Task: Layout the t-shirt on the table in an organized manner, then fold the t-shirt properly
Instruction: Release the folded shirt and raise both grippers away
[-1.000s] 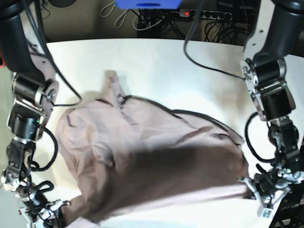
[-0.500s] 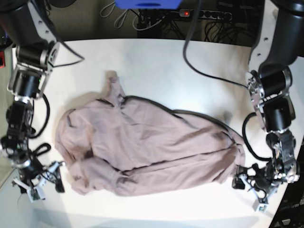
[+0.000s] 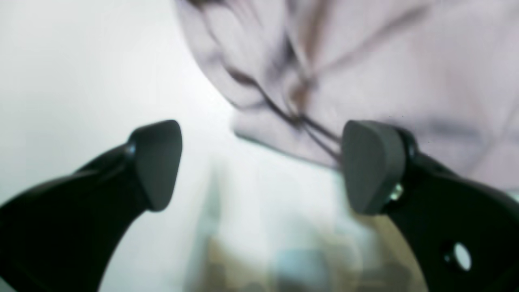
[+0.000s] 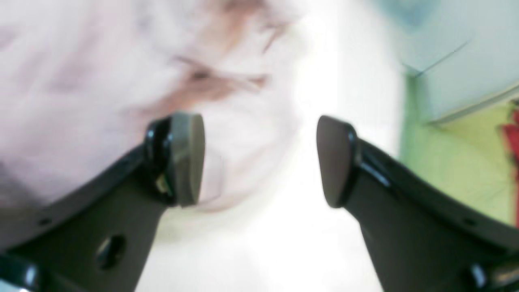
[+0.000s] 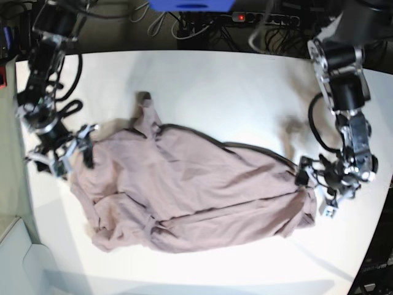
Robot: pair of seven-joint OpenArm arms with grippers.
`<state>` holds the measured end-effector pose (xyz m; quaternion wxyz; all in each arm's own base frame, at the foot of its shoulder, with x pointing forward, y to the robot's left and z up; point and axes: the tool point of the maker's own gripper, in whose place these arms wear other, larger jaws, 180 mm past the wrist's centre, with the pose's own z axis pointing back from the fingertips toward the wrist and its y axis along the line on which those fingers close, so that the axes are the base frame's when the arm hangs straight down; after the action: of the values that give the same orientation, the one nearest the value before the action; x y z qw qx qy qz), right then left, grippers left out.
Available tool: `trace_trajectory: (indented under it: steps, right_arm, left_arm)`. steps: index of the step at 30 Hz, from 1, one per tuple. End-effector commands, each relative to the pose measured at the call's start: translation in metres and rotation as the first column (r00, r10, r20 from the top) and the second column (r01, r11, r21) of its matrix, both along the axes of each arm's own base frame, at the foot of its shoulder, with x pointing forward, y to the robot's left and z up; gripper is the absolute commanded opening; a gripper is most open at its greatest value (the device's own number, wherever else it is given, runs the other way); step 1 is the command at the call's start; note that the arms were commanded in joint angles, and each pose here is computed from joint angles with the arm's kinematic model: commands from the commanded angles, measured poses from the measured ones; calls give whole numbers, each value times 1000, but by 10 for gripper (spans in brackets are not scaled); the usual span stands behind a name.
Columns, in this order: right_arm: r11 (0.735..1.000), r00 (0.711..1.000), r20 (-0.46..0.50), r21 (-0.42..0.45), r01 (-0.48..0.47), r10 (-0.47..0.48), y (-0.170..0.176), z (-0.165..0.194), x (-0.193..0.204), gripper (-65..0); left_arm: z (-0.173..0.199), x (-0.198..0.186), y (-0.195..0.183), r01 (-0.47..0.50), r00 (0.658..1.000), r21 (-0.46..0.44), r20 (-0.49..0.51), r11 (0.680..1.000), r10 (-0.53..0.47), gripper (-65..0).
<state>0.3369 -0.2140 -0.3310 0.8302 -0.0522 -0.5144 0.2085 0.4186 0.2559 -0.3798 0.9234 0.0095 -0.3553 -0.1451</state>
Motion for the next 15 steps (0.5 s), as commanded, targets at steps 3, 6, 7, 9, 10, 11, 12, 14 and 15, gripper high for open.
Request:
trace_trajectory:
  steps: [3,6,7,9,10,11,12,14,15]
  right_arm:
    - [999,1000,-13,34,-2,2,11,-10,-14,-220]
    - [996,998,-58,86,9,-4,27,-27,-30,-220]
    - [995,998,-61,98,11,-5,33,-28,-35,-220]
    - [992,997,-72,125,12,-3,47,-30,-51,-220]
    - [990,998,-69,139,9,1,56,-28,-54,-220]
    - [988,998,-68,155,-3,14,67,-27,-59,-220]
    - [986,998,-63,164,-17,28,76,-25,-62,-220]
    - [983,997,-60,177,-44,55,91,-22,-67,-220]
    - [980,995,-69,192,-59,74,101,-24,-72,-220]
  left_arm:
    - [7,-1,-7,5,999,-9,46,1000,-5,-49]
    - [-3,-9,-13,12,1000,-16,25,1000,-12,-50]
    - [-5,-10,-13,12,1000,-18,22,1000,-12,-50]
    - [-10,-14,-15,13,1000,-22,8,1000,-12,-50]
    - [-11,-14,-20,16,1000,-30,10,999,-15,-50]
    - [-11,-13,-24,17,1000,-39,13,999,-16,-50]
    - [-12,-13,-27,18,1000,-44,11,999,-18,-50]
    - [-12,-13,-27,17,1000,-46,9,999,-17,-50]
    - [-12,-14,-27,15,1000,-45,6,999,-15,-50]
